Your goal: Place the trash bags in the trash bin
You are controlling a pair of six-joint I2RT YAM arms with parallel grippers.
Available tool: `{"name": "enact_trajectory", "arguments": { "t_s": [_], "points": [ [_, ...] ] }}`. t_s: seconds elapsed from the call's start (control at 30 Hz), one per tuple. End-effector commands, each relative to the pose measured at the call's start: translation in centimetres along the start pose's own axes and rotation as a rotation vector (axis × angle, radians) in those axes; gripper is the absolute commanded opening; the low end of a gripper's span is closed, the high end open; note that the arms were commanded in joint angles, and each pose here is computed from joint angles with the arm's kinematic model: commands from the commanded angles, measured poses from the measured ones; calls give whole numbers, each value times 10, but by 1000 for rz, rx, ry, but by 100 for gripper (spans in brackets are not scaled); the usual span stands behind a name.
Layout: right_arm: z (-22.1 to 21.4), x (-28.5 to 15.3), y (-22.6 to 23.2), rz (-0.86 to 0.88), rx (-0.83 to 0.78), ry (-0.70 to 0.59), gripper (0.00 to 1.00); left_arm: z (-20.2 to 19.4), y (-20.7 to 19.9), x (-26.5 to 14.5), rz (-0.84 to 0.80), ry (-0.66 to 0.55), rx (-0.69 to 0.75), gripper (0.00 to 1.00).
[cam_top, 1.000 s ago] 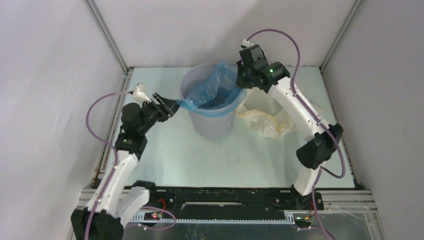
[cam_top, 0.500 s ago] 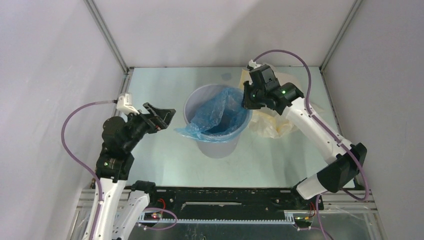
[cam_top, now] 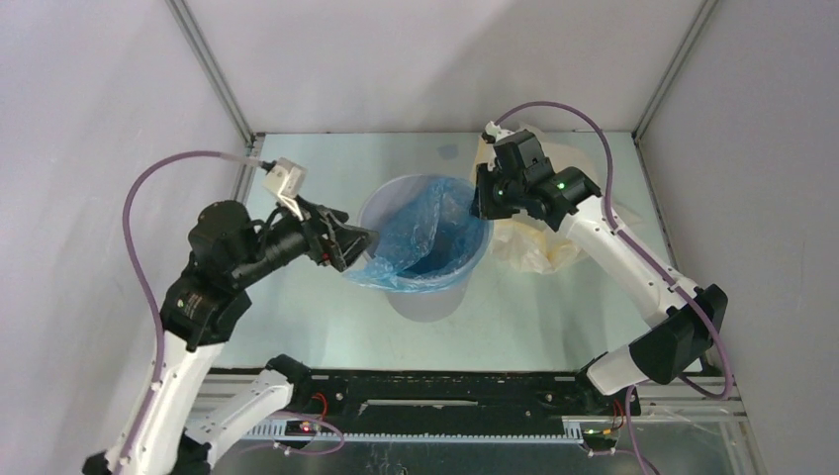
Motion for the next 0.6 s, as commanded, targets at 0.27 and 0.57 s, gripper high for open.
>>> {"name": "enact_trajectory", "arguments": {
  "t_s": [0.27,0.57],
  "points": [
    [8,-17,1,9,-60,-58,56,22,-19,63,190,111,353,94],
    [15,-45,-3,3,-97,-170,80,2,-34,101,187,178,369,100]
  ]
}}
Point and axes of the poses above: each gripper's point midway between its finger pads, its own x axis out along the fingers, its own y axis along the line the jaws close on, z = x × y, the point moved 2 cm from there along -x, back along the fingers, and after that the axes turned 10 degrees about -x, right-handed, at the moved point
